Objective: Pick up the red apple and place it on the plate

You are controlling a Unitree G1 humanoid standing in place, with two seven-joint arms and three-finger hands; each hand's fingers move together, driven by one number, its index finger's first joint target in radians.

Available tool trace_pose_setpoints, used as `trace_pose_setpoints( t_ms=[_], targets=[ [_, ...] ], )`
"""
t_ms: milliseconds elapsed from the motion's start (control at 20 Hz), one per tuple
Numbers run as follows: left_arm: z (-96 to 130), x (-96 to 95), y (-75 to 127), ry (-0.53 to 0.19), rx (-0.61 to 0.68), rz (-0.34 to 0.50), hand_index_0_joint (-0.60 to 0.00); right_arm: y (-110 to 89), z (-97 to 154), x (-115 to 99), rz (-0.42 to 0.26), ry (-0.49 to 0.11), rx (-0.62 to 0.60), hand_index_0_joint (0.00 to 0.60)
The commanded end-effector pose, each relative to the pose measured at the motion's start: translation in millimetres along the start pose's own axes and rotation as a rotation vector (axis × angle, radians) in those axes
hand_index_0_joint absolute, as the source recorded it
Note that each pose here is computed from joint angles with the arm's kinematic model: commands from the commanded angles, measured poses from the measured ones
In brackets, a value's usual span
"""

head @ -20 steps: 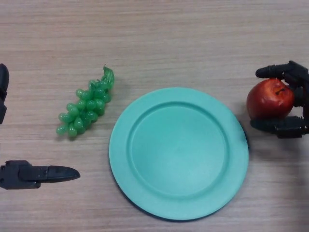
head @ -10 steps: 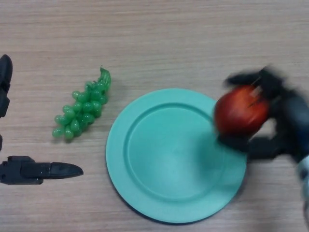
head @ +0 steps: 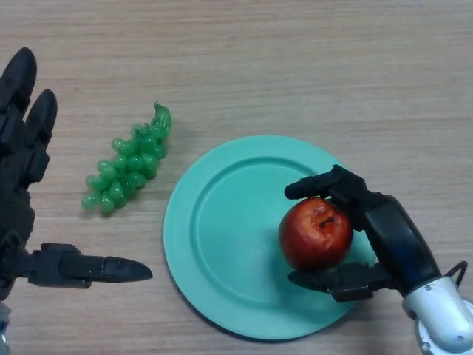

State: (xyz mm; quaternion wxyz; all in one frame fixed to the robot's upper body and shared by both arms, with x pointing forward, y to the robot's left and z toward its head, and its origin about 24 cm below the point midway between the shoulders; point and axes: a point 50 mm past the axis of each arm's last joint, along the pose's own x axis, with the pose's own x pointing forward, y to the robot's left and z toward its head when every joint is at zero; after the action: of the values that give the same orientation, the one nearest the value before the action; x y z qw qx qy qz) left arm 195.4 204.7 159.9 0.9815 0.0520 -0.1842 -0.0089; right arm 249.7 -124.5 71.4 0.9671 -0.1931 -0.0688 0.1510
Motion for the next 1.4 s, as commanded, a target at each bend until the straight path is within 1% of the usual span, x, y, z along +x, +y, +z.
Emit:
trace_pose_setpoints(
  t_ms=[50,200,300,350,450,600,700,800,900,1050,1200,1300,1400],
  targets=[
    [27,-2.6,2,-0.199,0.142,0.008,0.0,-13.7,31,11,-0.121,-0.196,-0.073,0.0],
    [29,-0.3,0,-0.201,0.146,0.01,0.0,-21.7,45,13,-0.158,-0.213,-0.03,0.0],
    [31,1.2,-3,-0.204,0.15,-0.007,0.0,-30.9,57,10,-0.186,-0.232,0.018,0.0],
    [32,2.4,-6,-0.199,0.153,-0.021,0.0,-36.8,65,5,-0.199,-0.252,0.046,0.0],
    [34,4.1,-10,-0.21,0.155,-0.031,0.0,-48.2,76,-6,-0.209,-0.276,0.076,0.0],
    [34,7.3,-17,-0.206,0.138,-0.055,0.0,-63.9,80,-28,-0.215,-0.281,0.114,0.0],
    [34,10.0,-18,-0.2,0.131,-0.072,0.0,-66.8,84,-40,-0.209,-0.291,0.154,0.0],
    [35,12.8,-15,-0.198,0.125,-0.077,0.0,-66.5,89,-49,-0.178,-0.314,0.176,0.0],
    [33,17.2,-10,-0.195,0.125,-0.06,0.0,-69.9,91,-53,-0.168,-0.333,0.199,0.0],
    [27,18.0,-12,-0.197,0.149,-0.071,0.0,-73.7,97,-59,-0.171,-0.363,0.217,0.0],
    [20,12.7,-17,-0.19,0.126,-0.078,0.0,-75.3,93,-59,-0.181,-0.362,0.226,0.0],
    [18,11.4,-17,-0.181,0.103,-0.044,0.0,-75.5,95,-62,-0.18,-0.36,0.22,0.0],
    [19,9.6,-17,-0.186,0.097,-0.034,0.0,-77.0,99,-64,-0.179,-0.362,0.218,0.0]
  ],
)
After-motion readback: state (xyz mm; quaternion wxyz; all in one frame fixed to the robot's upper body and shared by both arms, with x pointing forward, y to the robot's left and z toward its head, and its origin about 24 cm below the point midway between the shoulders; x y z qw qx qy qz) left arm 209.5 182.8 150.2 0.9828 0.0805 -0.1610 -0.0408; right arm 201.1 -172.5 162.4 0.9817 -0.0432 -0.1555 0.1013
